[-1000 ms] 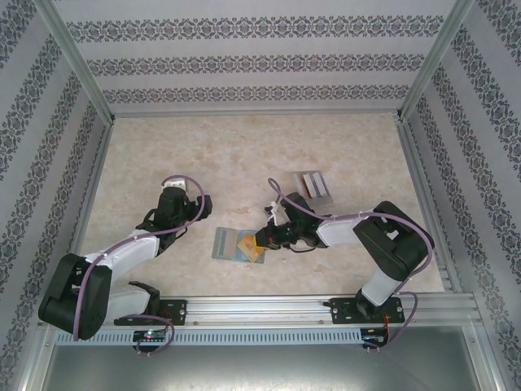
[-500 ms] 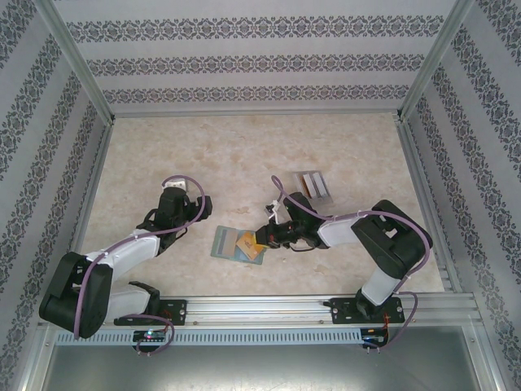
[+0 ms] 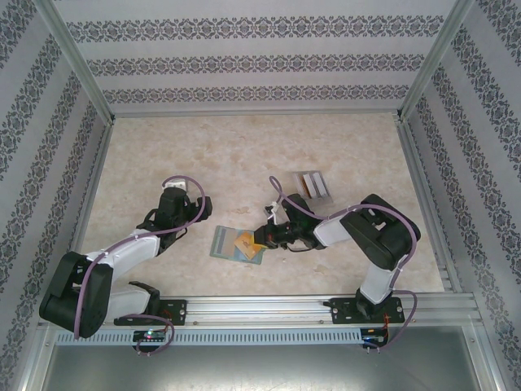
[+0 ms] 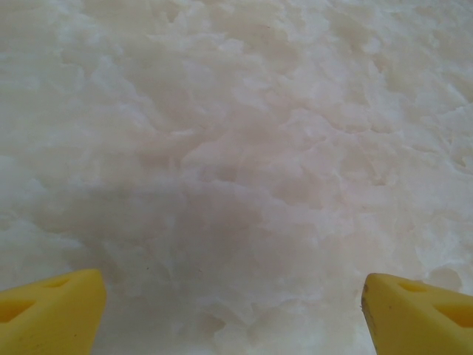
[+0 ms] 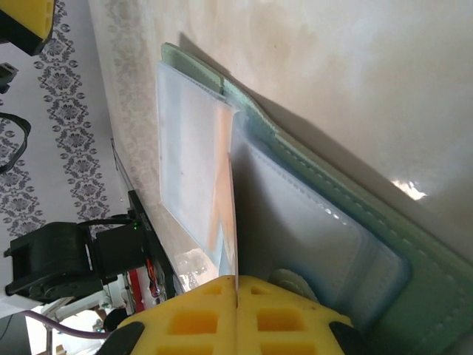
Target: Put the credit cards into the card holder
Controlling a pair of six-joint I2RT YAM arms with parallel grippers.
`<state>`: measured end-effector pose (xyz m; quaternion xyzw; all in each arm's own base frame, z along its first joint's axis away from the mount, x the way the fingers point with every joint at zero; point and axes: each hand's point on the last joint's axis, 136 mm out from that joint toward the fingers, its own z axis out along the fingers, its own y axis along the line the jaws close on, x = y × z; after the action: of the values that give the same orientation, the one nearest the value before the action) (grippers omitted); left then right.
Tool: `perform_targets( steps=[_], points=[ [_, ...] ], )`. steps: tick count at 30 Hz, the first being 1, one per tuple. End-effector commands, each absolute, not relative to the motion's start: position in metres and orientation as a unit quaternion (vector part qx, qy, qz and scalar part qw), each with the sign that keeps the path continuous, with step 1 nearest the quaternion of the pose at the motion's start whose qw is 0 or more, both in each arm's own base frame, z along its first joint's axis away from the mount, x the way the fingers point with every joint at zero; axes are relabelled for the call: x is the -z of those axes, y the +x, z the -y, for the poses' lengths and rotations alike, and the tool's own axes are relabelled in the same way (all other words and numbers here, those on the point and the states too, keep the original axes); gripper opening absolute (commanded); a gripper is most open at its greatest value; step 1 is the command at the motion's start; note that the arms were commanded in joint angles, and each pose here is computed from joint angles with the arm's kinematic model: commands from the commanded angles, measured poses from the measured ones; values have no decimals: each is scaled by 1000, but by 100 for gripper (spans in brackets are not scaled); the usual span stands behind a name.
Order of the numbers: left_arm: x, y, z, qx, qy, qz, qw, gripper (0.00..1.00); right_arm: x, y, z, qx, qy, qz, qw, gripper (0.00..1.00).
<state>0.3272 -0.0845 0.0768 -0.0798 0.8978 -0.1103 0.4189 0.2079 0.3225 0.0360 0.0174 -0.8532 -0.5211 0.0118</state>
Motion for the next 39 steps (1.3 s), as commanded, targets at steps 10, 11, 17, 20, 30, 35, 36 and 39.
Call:
perform_targets(
  steps=[10, 11, 17, 20, 30, 35, 36, 39],
  points=[
    [-76, 328, 83, 100, -80, -900, 416, 90, -27, 222, -320, 502, -66, 862, -24, 17],
    [-76, 328, 83, 100, -79, -900, 416, 90, -26, 222, -320, 496, -72, 865, -31, 18],
    [-75, 329, 82, 97, -81, -901, 414, 90, -27, 219, -331, 487, -109, 864, -62, 20],
    [-75, 328, 84, 100, -78, -902, 413, 90, -25, 221, -326, 472, -128, 868, -82, 19],
    [-74, 329, 85, 104, -78, -902, 411, 90, -24, 218, -325, 462, -141, 872, -76, 18],
    [-72, 327, 90, 120, -84, -905, 398, 88, -24, 216, -330, 459, -140, 874, -70, 0],
    [-74, 324, 90, 130, -101, -905, 393, 88, -23, 216, -330, 458, -147, 874, -70, 0],
    [-83, 301, 106, 208, -143, -902, 351, 88, -21, 217, -331, 451, -157, 876, -74, 0]
  ],
)
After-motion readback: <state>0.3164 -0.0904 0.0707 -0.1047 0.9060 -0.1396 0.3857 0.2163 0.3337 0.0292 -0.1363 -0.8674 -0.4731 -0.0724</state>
